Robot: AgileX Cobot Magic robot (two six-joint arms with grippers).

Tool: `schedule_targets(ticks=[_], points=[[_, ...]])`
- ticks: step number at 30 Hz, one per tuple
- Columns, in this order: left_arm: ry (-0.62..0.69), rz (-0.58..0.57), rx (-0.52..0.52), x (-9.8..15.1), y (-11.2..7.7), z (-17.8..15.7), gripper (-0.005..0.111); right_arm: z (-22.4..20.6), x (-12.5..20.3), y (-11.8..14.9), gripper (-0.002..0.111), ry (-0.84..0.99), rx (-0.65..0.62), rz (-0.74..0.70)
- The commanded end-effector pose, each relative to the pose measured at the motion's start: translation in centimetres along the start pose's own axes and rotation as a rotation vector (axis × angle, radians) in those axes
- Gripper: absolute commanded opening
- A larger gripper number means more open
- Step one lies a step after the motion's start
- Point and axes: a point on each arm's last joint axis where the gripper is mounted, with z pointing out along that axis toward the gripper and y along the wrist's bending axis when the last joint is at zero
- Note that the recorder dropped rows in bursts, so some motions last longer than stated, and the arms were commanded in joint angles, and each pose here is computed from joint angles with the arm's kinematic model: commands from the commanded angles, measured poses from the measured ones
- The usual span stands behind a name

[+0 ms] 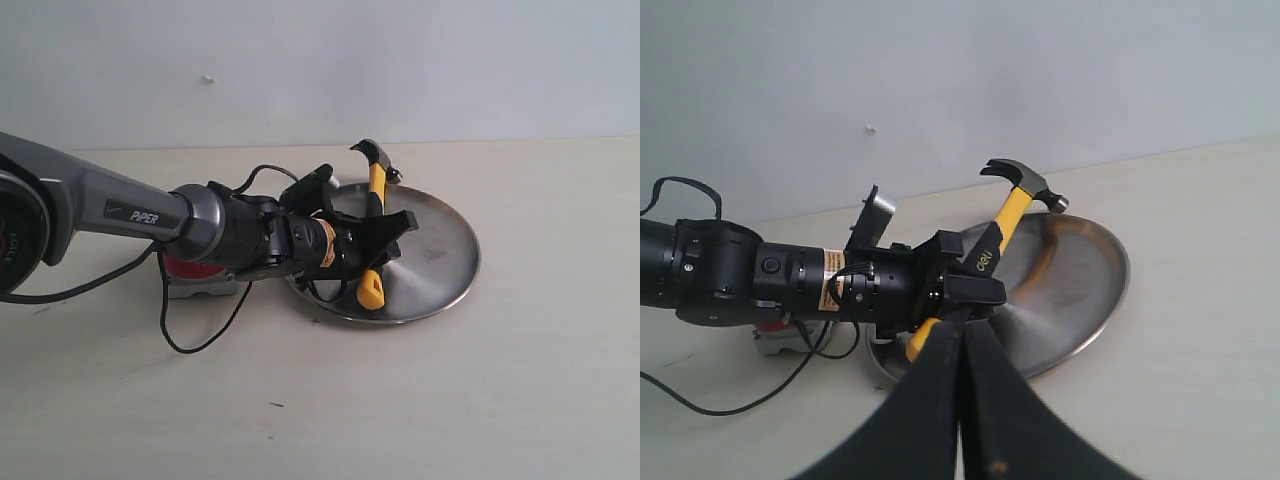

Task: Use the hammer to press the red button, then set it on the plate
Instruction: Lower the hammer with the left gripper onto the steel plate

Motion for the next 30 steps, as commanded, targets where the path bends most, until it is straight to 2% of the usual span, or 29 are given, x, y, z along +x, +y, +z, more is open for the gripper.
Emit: schedule_targets(ticks=[1,11,19,24,30], points=[[0.003,0.028,0.090,-0.53,-1.36,-0.32,0.000,-0.05,0.07,-0.07,0.000,-0.006,0.002,-0.011],[0.006,0.016,0.095,-0.51,-1.39,-0.33,0.025,-0.05,0.07,-0.07,0.000,-0.006,0.002,-0.011],[0.007,0.014,0.095,-0.51,-1.39,-0.33,0.031,-0.05,0.07,-0.07,0.000,-0.006,0.002,-0.011],[0.008,0.014,0.099,-0.50,-1.43,-0.33,0.049,-0.05,0.07,-0.07,0.000,-0.006,0.002,-0.011],[0.008,0.010,0.099,-0.50,-1.43,-0.33,0.051,-0.05,0.07,-0.07,0.000,-0.006,0.002,-0.011]])
